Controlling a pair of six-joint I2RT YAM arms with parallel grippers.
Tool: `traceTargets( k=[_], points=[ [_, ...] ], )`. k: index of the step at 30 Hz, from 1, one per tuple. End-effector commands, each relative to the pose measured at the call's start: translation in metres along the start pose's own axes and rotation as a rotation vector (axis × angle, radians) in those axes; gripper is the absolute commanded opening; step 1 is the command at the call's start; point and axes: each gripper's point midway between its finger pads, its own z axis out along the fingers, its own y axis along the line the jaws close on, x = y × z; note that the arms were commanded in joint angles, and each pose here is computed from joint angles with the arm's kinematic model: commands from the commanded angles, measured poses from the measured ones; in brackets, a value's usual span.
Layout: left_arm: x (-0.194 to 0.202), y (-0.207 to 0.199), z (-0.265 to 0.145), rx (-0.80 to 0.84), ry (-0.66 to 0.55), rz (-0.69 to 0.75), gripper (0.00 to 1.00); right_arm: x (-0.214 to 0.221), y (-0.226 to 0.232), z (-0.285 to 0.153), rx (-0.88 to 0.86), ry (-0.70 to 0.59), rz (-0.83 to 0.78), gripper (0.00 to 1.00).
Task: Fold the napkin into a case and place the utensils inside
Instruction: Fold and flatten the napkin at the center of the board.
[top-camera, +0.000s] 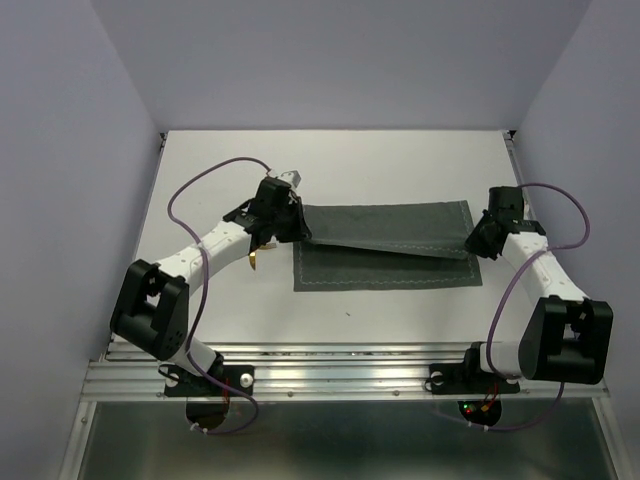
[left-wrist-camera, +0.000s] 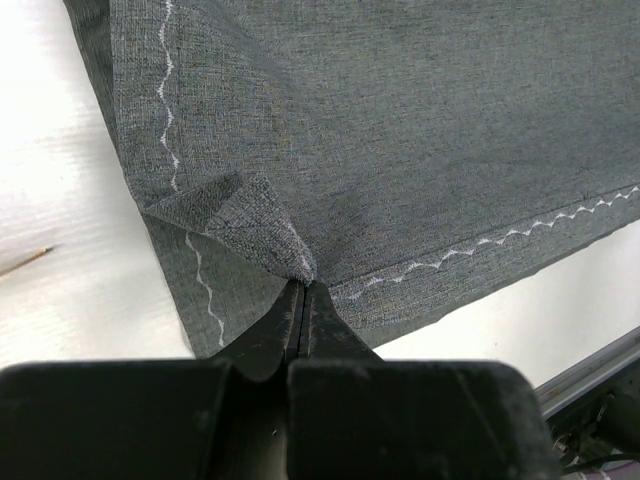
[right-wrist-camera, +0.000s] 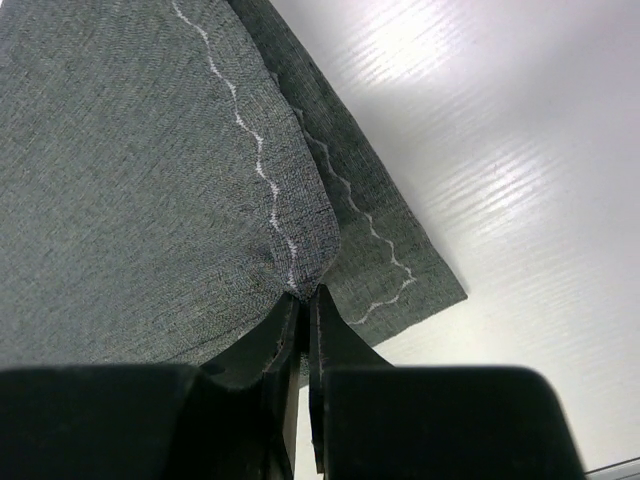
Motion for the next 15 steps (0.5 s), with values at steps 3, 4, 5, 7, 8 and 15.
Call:
traceTargets(
  k=[3, 4, 5, 7, 8, 15],
  points=[
    [0.0, 0.001, -0.01, 0.007, -0.049, -0.01, 0.0, -0.004, -0.017, -0.003, 0.061, -0.038, 0.006, 0.01],
    [0.002, 0.0, -0.01, 0.01, -0.045, -0.009, 0.0, -0.004, -0.017, -0.003, 0.062, -0.032, 0.005, 0.01],
    [0.003, 0.001, -0.01, 0.008, -0.044, -0.008, 0.0, -0.001, -0.017, -0.002, 0.065, -0.022, 0.006, 0.01],
    [0.006, 0.0, -0.011, 0.008, -0.042, -0.006, 0.0, -0.002, -0.018, -0.003, 0.067, -0.024, 0.008, 0.01],
    [0.007, 0.001, -0.011, 0.006, -0.041, -0.008, 0.0, -0.001, -0.019, -0.005, 0.068, -0.026, 0.006, 0.01],
    [0.019, 0.004, -0.006, -0.002, -0.013, -0.005, 0.0, 0.0, -0.017, -0.009, 0.057, -0.017, 0.007, 0.01]
  ],
)
